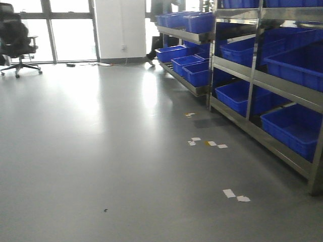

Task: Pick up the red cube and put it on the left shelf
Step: 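Drive the base away from the table holding the red cube in the right gripper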

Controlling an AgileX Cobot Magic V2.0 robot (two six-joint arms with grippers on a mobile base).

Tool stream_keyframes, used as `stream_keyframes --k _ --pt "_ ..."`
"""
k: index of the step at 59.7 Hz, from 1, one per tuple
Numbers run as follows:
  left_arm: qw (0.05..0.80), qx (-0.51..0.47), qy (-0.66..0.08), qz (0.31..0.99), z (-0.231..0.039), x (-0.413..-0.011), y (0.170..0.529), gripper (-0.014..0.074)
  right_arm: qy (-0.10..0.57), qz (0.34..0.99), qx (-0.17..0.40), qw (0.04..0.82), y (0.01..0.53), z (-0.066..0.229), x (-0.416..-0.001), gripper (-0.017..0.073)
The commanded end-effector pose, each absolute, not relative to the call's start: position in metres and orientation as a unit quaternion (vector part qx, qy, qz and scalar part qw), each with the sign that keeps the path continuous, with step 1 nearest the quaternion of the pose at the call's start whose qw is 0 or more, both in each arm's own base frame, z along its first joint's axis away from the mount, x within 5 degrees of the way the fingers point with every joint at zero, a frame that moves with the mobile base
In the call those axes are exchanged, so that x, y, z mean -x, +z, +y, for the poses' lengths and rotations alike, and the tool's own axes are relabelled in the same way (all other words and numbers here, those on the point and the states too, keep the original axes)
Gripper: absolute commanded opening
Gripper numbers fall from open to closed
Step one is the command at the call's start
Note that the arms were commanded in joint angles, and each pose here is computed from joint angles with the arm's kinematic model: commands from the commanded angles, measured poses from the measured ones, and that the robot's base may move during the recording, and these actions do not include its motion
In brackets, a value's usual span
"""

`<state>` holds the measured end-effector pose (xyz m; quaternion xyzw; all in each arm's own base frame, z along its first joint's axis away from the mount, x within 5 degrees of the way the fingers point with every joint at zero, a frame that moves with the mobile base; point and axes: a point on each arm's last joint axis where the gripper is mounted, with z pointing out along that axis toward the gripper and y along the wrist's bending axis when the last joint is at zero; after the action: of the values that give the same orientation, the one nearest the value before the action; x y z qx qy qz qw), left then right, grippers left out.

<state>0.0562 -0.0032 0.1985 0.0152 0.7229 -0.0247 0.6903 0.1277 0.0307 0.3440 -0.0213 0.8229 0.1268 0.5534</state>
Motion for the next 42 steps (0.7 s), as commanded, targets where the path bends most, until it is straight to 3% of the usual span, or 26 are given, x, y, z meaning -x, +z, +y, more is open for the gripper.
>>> stream_keyframes --k 1,42 --pt "0.719 -0.015 -0.029 0.695 -0.0035 -0.056 0.1996 0.0102 0.13 0.789 0.021 0.6 0.3605 0.0301 -0.1289 0.0057" --pt "0.719 -0.015 -0.029 0.695 -0.0035 -0.056 0.1996 0.0102 0.13 0.79 0.021 0.599 0.3603 0.03 -0.1285 0.0057"
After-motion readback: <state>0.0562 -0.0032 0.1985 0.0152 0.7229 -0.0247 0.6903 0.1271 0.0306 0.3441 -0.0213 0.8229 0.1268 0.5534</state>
